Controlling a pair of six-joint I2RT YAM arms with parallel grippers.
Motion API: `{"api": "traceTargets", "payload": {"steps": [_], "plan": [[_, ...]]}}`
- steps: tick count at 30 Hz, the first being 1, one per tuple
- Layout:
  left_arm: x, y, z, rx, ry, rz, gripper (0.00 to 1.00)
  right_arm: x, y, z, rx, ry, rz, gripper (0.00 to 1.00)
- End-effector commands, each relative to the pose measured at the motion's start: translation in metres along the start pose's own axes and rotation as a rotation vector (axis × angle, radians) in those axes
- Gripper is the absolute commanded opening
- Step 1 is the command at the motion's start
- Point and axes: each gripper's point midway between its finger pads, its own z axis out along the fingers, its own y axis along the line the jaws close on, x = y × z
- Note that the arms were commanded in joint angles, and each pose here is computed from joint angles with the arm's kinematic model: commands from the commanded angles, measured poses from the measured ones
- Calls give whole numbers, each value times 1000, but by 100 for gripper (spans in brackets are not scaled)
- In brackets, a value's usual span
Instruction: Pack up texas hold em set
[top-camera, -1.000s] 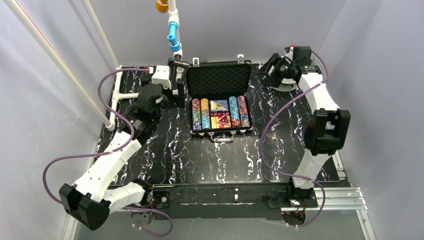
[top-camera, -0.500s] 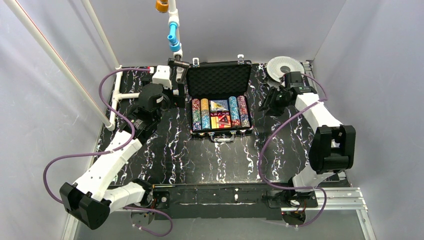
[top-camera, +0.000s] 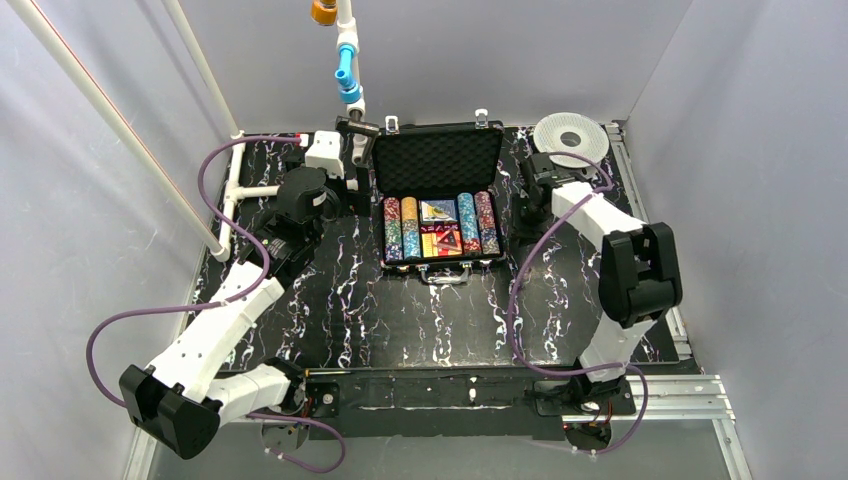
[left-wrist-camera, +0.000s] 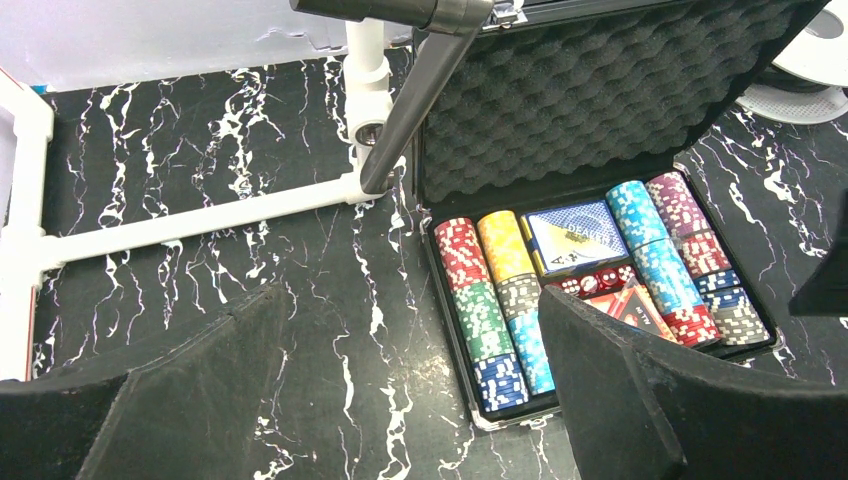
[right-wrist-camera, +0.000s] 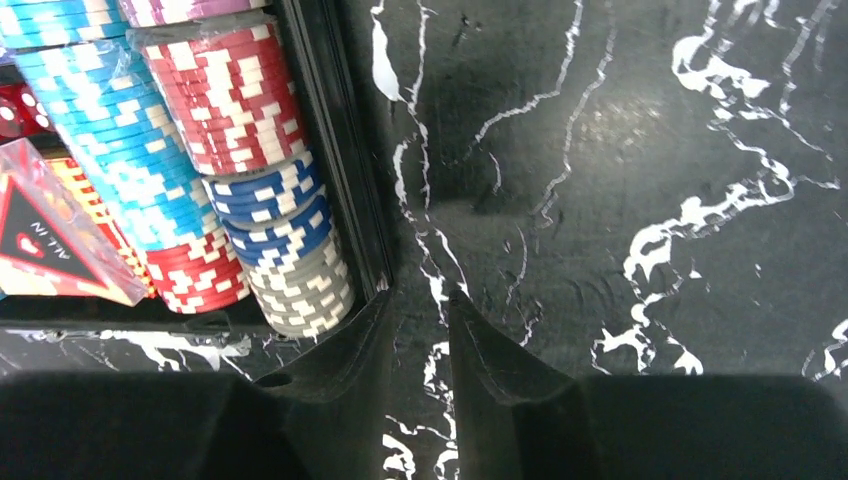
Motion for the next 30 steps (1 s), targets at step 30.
{"api": "traceTargets", "payload": {"steps": [30], "plan": [[-4, 0, -3, 3, -10, 2, 100, 0, 25, 40, 55, 19, -139, 26]]}}
